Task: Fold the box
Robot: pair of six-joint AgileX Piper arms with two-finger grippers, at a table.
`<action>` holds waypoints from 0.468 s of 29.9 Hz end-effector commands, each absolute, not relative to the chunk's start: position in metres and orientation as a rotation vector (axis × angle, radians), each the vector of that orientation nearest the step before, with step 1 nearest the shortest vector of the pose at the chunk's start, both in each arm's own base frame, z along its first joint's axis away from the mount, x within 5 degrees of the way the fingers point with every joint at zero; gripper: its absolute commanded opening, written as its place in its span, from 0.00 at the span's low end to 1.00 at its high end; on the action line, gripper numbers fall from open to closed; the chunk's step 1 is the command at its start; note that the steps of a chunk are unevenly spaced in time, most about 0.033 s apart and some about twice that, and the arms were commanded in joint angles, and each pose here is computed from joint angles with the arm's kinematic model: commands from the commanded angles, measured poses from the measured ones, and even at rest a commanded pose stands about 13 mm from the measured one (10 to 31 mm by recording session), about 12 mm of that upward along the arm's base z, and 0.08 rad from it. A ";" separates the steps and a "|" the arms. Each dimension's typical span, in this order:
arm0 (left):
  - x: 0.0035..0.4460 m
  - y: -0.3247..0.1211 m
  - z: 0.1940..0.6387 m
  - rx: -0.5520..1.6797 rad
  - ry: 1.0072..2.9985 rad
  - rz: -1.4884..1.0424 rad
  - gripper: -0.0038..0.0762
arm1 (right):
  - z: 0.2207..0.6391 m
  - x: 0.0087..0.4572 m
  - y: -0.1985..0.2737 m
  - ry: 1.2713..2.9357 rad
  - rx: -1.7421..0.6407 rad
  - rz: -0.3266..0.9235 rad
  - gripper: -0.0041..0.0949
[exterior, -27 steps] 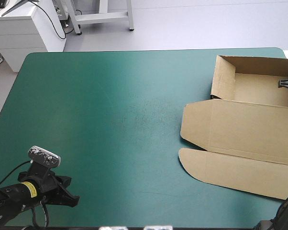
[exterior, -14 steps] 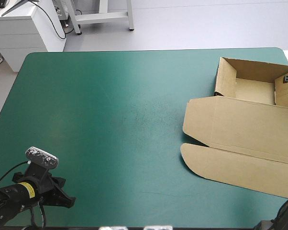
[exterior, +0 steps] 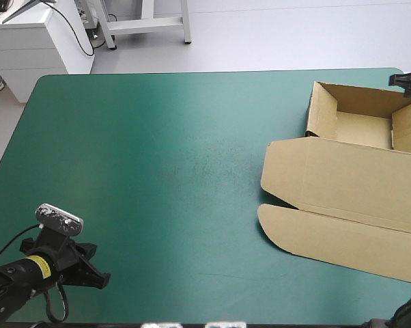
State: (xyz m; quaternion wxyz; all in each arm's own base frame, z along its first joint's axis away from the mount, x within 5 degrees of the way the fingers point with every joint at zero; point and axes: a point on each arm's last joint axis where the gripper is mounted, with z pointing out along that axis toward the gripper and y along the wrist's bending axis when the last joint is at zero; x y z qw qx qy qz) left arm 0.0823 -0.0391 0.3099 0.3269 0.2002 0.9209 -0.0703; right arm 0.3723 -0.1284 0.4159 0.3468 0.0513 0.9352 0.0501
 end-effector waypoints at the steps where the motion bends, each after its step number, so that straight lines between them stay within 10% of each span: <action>1: 0.086 -0.041 0.321 0.504 2.336 -0.204 0.04 | 0.467 0.348 -0.081 2.287 -0.028 0.153 0.03; 14: 0.087 -0.042 0.323 0.504 2.309 -0.209 0.04 | 0.451 0.286 0.034 2.369 -0.475 0.060 0.03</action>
